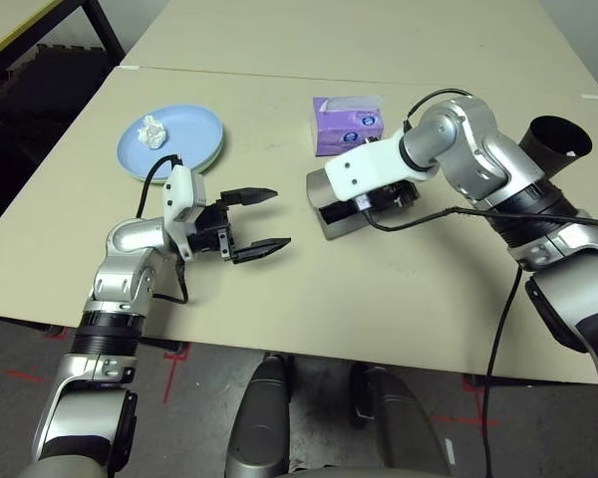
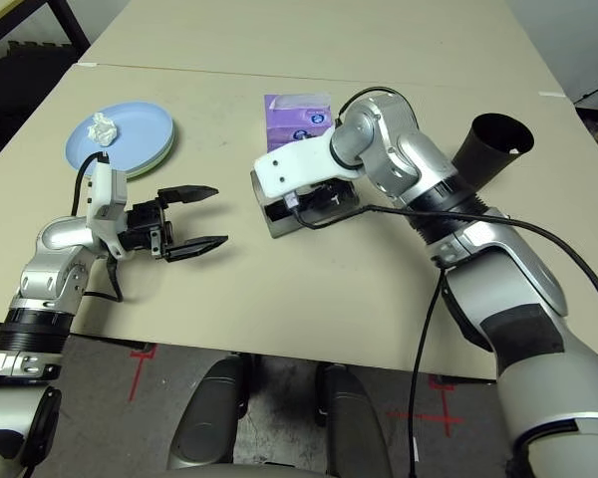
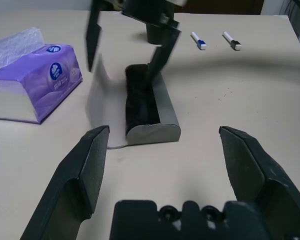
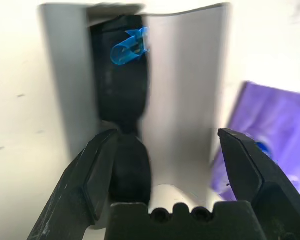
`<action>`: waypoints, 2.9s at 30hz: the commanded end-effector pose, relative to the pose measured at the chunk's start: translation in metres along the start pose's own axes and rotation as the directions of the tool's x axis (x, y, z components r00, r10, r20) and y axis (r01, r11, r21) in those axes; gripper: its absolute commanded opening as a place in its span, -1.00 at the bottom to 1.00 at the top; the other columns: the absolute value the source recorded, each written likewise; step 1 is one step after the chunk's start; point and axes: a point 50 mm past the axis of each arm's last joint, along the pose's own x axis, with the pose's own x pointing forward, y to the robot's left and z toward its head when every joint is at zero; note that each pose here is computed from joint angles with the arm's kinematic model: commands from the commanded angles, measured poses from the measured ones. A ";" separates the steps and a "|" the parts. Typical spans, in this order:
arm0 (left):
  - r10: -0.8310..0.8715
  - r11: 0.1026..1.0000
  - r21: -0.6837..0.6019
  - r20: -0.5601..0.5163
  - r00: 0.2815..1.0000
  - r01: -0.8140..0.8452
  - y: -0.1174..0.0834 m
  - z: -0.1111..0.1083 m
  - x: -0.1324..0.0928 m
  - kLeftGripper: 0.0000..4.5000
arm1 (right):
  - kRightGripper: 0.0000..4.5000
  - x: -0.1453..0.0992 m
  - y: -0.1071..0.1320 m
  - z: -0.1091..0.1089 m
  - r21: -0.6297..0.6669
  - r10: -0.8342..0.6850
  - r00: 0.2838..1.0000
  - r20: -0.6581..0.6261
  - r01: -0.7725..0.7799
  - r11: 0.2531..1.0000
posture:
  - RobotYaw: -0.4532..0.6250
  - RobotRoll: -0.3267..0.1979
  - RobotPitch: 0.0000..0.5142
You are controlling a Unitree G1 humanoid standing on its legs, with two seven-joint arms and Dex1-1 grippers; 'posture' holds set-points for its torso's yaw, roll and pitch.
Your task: Organize and tidy the items on the table.
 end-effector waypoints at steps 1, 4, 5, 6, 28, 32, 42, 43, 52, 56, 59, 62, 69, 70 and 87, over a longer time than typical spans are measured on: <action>-0.011 1.000 0.003 -0.009 1.000 0.011 -0.002 -0.002 0.000 1.00 | 0.99 -0.005 -0.006 0.000 0.019 -0.035 0.999 0.027 0.034 0.999 | 0.36 0.25 -0.22; -0.009 1.000 0.003 -0.010 1.000 0.009 -0.001 -0.001 0.000 1.00 | 0.99 -0.011 -0.011 0.000 0.031 -0.051 0.998 0.044 0.050 0.998 | 0.35 0.25 -0.22; -0.009 1.000 0.004 -0.011 1.000 0.009 0.000 -0.001 0.000 1.00 | 0.99 -0.014 -0.012 0.000 0.044 -0.055 0.997 0.054 0.052 0.998 | 0.35 0.25 -0.22; -0.009 1.000 0.004 -0.011 1.000 0.009 0.000 -0.001 0.000 1.00 | 0.99 -0.016 -0.012 0.000 0.054 -0.056 0.997 0.061 0.053 0.997 | 0.35 0.25 -0.22; 0.009 1.000 -0.015 -0.016 1.000 -0.010 0.011 -0.003 -0.002 1.00 | 0.99 -0.021 0.092 -0.043 0.912 -0.777 0.507 0.373 -0.049 0.406 | 0.15 0.25 -0.15; 0.012 1.000 -0.019 -0.020 1.000 -0.013 0.012 -0.002 -0.004 1.00 | 0.99 -0.013 0.110 -0.053 0.945 -0.828 0.476 0.296 -0.016 0.328 | 0.15 0.25 -0.13; 0.055 0.998 -0.017 -0.049 0.997 -0.056 0.018 -0.001 -0.016 1.00 | 0.99 -0.002 0.144 -0.081 0.864 -0.762 0.545 0.350 0.128 0.488 | 0.17 0.25 -0.13; 0.060 0.998 -0.016 -0.051 0.997 -0.061 0.018 -0.001 -0.017 1.00 | 0.99 -0.002 0.146 -0.084 0.854 -0.752 0.554 0.357 0.133 0.503 | 0.17 0.25 -0.13; 0.081 0.997 -0.016 -0.055 0.995 -0.082 0.020 -0.003 -0.018 1.00 | 0.99 -0.012 0.150 -0.102 0.834 -0.732 0.580 0.357 0.154 0.529 | 0.16 0.25 -0.13; 0.105 0.994 -0.011 -0.049 0.993 -0.106 0.023 -0.003 -0.020 1.00 | 0.99 -0.015 0.152 -0.100 0.858 -0.753 0.566 0.335 0.147 0.493 | 0.15 0.25 -0.15; 0.120 0.993 -0.008 -0.047 0.992 -0.120 0.025 -0.003 -0.020 1.00 | 0.99 -0.017 0.155 -0.097 0.876 -0.765 0.559 0.319 0.134 0.463 | 0.14 0.25 -0.16; 0.119 0.993 -0.008 -0.049 0.992 -0.119 0.027 -0.004 -0.020 1.00 | 0.99 -0.018 0.158 -0.093 0.881 -0.763 0.564 0.315 0.125 0.456 | 0.12 0.25 -0.16; 0.103 0.995 -0.005 -0.073 0.992 -0.104 0.036 -0.008 -0.019 1.00 | 0.99 -0.022 0.160 -0.087 0.885 -0.763 0.564 0.317 0.112 0.451 | 0.09 0.25 -0.15; 0.099 0.995 -0.005 -0.077 0.992 -0.100 0.038 -0.008 -0.017 1.00 | 0.99 -0.023 0.160 -0.087 0.885 -0.757 0.569 0.322 0.102 0.453 | 0.09 0.25 -0.15; 0.040 0.999 0.017 -0.073 0.997 -0.039 0.050 -0.011 0.006 1.00 | 0.99 -0.027 0.177 -0.090 0.902 -0.736 0.614 0.286 0.087 0.423 | 0.06 0.25 -0.15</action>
